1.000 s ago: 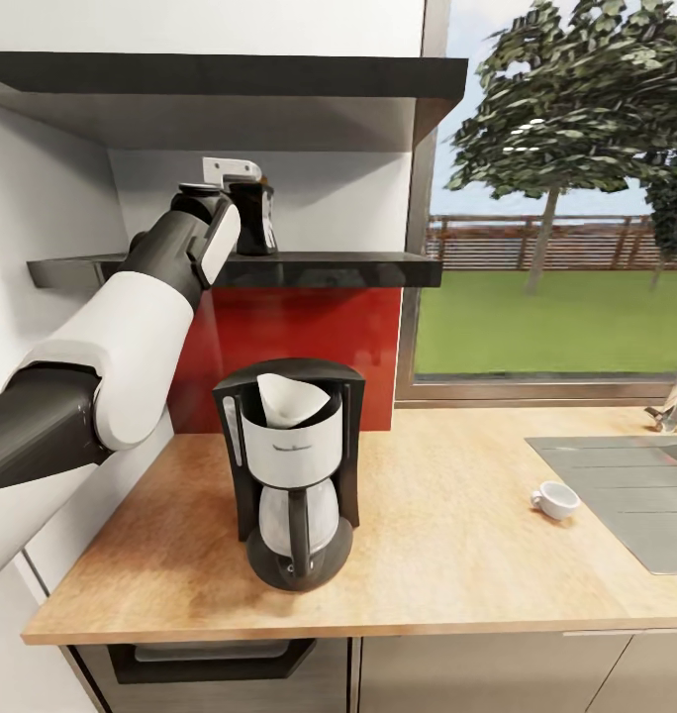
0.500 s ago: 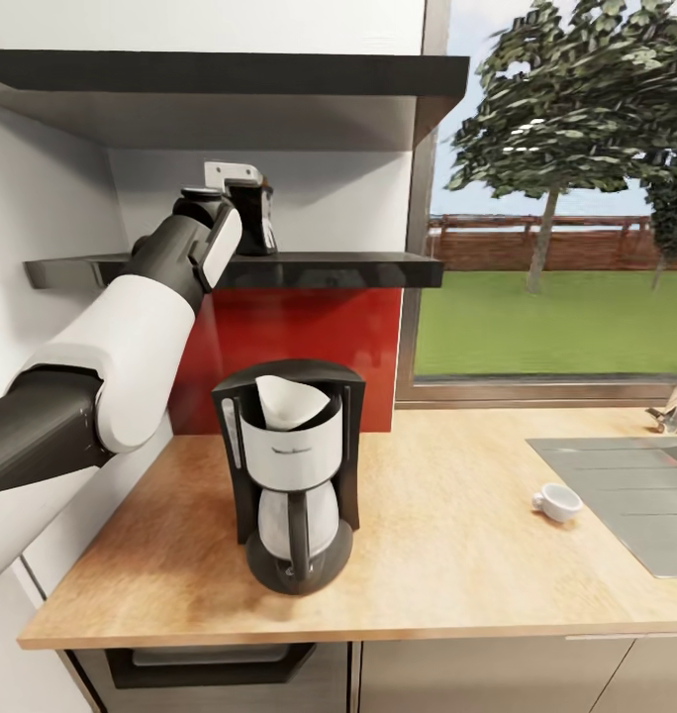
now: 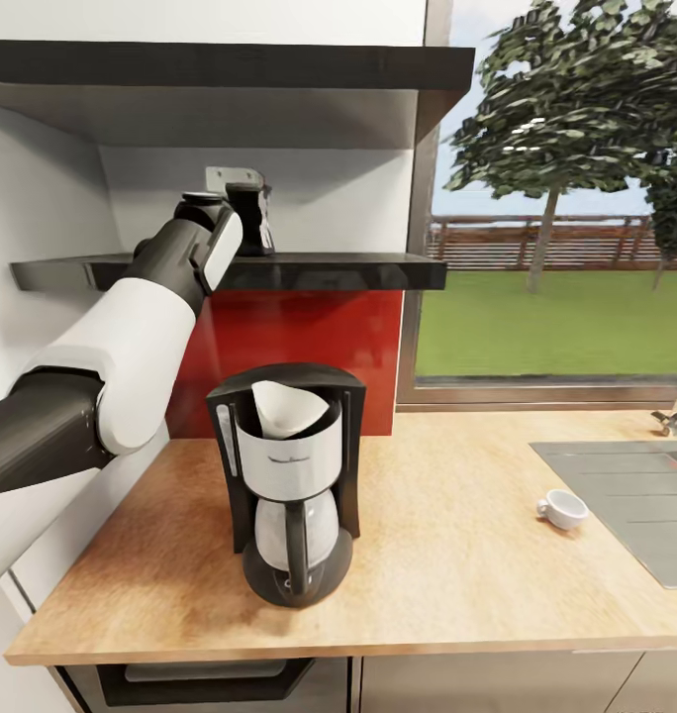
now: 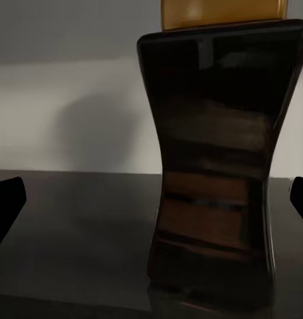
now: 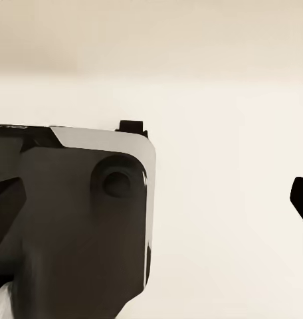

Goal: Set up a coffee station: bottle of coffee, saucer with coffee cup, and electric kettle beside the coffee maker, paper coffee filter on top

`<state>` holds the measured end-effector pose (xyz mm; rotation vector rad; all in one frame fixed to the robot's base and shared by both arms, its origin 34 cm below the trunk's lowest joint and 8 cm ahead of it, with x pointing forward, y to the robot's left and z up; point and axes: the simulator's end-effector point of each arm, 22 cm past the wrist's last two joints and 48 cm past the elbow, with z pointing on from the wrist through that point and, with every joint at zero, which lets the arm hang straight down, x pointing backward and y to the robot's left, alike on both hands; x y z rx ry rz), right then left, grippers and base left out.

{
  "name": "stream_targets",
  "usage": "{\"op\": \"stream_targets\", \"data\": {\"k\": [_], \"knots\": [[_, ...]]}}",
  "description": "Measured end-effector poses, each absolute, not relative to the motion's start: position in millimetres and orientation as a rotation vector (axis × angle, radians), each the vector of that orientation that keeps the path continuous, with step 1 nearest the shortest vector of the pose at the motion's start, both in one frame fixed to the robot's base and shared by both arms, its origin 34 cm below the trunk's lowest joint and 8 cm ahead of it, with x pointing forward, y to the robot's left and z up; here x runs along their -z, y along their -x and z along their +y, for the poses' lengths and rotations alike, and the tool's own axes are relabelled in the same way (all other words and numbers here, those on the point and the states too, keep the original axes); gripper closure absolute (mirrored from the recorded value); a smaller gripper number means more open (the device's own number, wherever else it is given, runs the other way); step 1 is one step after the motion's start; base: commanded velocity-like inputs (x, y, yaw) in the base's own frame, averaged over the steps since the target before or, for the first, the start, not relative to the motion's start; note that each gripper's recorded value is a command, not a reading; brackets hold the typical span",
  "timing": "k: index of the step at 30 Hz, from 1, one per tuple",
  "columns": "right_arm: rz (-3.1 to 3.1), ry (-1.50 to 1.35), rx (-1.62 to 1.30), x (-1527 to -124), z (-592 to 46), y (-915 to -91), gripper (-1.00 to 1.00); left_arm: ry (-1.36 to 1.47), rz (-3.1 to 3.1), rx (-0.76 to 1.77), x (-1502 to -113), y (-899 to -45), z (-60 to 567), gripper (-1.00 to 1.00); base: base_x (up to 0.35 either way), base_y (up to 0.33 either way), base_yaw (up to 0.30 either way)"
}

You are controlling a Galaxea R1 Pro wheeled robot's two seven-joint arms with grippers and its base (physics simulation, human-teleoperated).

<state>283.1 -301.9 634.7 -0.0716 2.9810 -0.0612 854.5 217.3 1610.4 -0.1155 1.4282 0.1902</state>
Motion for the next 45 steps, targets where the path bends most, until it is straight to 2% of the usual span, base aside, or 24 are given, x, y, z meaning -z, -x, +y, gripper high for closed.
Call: {"op": "stream_targets", "data": {"k": [7,45], "knots": [[2.982,0.071,0.061,-635,-302,-283,-1.0,0.115,1.43,-0.19,-1609,-855,217,-1.0,0.133,0.0,-0.107],[2.982,0.07,0.064,-635,-303,-283,-1.0,0.122,1.402,-0.179,-1602,-858,219,-1.0,0.042,0.0,0.0]]}}
